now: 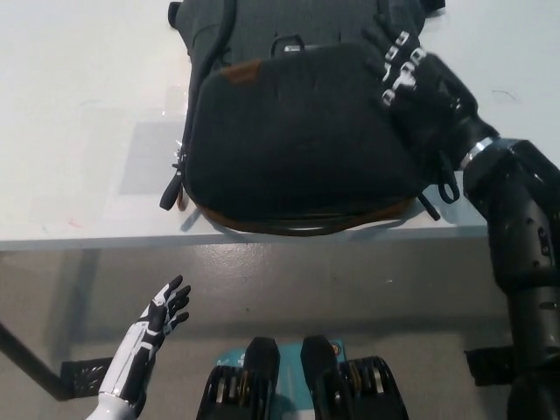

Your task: A bag is kept in the middle of the table with its flap loosely closed and the robot uses its right hand to adjust it and opens it

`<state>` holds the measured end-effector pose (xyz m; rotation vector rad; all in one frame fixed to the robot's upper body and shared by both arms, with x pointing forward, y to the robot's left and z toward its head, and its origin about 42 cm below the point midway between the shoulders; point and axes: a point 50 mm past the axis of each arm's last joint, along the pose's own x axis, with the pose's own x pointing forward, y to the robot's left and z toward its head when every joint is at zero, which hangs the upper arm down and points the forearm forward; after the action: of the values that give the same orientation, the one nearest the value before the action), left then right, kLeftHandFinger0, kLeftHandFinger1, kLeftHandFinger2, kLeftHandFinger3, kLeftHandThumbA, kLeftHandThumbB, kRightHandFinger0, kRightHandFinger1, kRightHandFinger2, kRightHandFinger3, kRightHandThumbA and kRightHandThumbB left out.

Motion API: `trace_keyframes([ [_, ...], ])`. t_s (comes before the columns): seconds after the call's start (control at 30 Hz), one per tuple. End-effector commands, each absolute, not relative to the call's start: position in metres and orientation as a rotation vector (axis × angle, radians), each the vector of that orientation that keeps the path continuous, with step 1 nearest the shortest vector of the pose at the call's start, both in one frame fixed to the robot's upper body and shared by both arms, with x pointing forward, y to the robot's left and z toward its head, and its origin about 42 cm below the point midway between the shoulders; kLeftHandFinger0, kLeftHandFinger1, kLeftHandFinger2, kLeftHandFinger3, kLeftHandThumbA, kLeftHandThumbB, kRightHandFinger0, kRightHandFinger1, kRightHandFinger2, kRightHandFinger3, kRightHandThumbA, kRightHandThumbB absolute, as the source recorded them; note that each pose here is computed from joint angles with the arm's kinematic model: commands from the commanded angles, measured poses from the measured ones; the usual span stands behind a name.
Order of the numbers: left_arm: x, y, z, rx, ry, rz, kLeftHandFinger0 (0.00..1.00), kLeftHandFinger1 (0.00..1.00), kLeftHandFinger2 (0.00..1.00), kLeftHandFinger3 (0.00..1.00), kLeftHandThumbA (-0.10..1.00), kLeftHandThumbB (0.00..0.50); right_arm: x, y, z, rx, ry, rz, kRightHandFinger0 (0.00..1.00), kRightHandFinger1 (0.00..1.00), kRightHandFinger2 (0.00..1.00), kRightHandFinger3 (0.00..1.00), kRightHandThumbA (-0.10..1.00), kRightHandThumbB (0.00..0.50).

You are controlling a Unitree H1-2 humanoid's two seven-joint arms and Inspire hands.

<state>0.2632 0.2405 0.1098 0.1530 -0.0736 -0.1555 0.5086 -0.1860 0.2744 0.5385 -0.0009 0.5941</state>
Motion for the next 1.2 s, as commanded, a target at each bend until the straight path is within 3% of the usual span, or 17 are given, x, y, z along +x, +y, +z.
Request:
trace_keyframes([
  [0.0, 0.269, 0.243, 0.121, 0.169, -0.127, -0.175, 1.0, 1.0, 1.0, 1.0, 1.0, 0.135, 0.5, -0.181, 0.28, 0.418, 0.0, 0.741, 1.0, 1.0, 1.0, 1.0, 1.0, 0.445],
  [0.07, 0.269, 0.243, 0.121, 0.171, -0.13, -0.177, 1.0, 1.0, 1.0, 1.0, 1.0, 0.136, 0.499, -0.185, 0.277, 0.318, 0.008, 0.753, 1.0, 1.0, 1.0, 1.0, 1.0, 0.436],
  [0.1, 0.271, 0.243, 0.123, 0.174, -0.135, -0.178, 1.0, 1.0, 1.0, 1.0, 1.0, 0.137, 0.5, -0.187, 0.278, 0.24, 0.006, 0.758, 0.84, 1.0, 1.0, 1.0, 0.95, 0.403],
  [0.13, 0.273, 0.243, 0.124, 0.178, -0.139, -0.18, 1.0, 1.0, 1.0, 1.0, 1.0, 0.142, 0.501, -0.189, 0.278, 0.212, 0.028, 0.755, 0.64, 0.78, 0.88, 0.99, 0.73, 0.382],
  [0.17, 0.274, 0.243, 0.125, 0.179, -0.14, -0.182, 1.0, 1.0, 1.0, 1.0, 1.0, 0.142, 0.501, -0.19, 0.278, 0.211, 0.029, 0.754, 0.61, 0.75, 0.85, 0.95, 0.7, 0.383],
  [0.2, 0.275, 0.243, 0.125, 0.189, -0.143, -0.182, 1.0, 1.0, 1.0, 1.0, 1.0, 0.141, 0.501, -0.189, 0.278, 0.127, 0.021, 0.682, 0.09, 0.24, 0.38, 0.45, 0.13, 0.282],
  [0.23, 0.276, 0.243, 0.125, 0.196, -0.145, -0.183, 1.0, 1.0, 1.0, 1.0, 1.0, 0.147, 0.5, -0.187, 0.279, -0.062, -0.029, 0.568, 0.0, 0.12, 0.34, 0.36, -0.07, 0.279],
  [0.27, 0.277, 0.243, 0.126, 0.196, -0.146, -0.184, 1.0, 1.0, 1.0, 1.0, 1.0, 0.147, 0.497, -0.184, 0.281, -0.208, -0.087, 0.5, 0.0, 0.17, 0.44, 0.41, -0.09, 0.268],
  [0.3, 0.278, 0.243, 0.127, 0.196, -0.148, -0.184, 1.0, 1.0, 1.0, 1.0, 1.0, 0.147, 0.493, -0.183, 0.282, -0.303, -0.106, 0.469, 0.0, 0.28, 0.6, 0.52, -0.1, 0.188],
  [0.33, 0.278, 0.243, 0.127, 0.194, -0.148, -0.192, 1.0, 1.0, 1.0, 1.0, 1.0, 0.143, 0.487, -0.181, 0.281, -0.3, -0.108, 0.45, 0.01, 0.39, 0.75, 0.7, -0.1, 0.13],
  [0.4, 0.28, 0.243, 0.128, 0.197, -0.157, -0.199, 1.0, 1.0, 1.0, 1.0, 1.0, 0.136, 0.474, -0.182, 0.277, -0.345, -0.188, 0.437, 0.07, 0.51, 0.76, 0.74, -0.1, 0.105],
  [0.57, 0.282, 0.243, 0.131, 0.207, -0.169, -0.205, 1.0, 1.0, 1.0, 1.0, 1.0, 0.108, 0.455, -0.185, 0.267, -0.347, -0.254, 0.4, 0.11, 0.55, 0.78, 0.79, -0.1, 0.087],
  [0.77, 0.29, 0.244, 0.135, 0.2, -0.179, -0.217, 1.0, 1.0, 1.0, 1.0, 1.0, 0.107, 0.436, -0.199, 0.259, -0.341, -0.261, 0.381, 0.12, 0.54, 0.75, 0.76, -0.1, 0.079],
  [0.87, 0.291, 0.245, 0.137, 0.203, -0.179, -0.218, 1.0, 1.0, 1.0, 1.0, 1.0, 0.074, 0.426, -0.204, 0.254, -0.333, -0.261, 0.39, 0.12, 0.53, 0.73, 0.75, -0.1, 0.095],
  [0.97, 0.292, 0.244, 0.136, 0.208, -0.174, -0.222, 1.0, 1.0, 1.0, 1.0, 1.0, 0.05, 0.415, -0.209, 0.248, -0.337, -0.269, 0.378, 0.12, 0.54, 0.74, 0.77, -0.1, 0.09],
  [1.17, 0.294, 0.244, 0.137, 0.203, -0.17, -0.225, 1.0, 1.0, 1.0, 1.0, 1.0, 0.059, 0.387, -0.206, 0.232, -0.476, -0.425, 0.324, 0.14, 0.54, 0.82, 0.81, -0.1, 0.111],
])
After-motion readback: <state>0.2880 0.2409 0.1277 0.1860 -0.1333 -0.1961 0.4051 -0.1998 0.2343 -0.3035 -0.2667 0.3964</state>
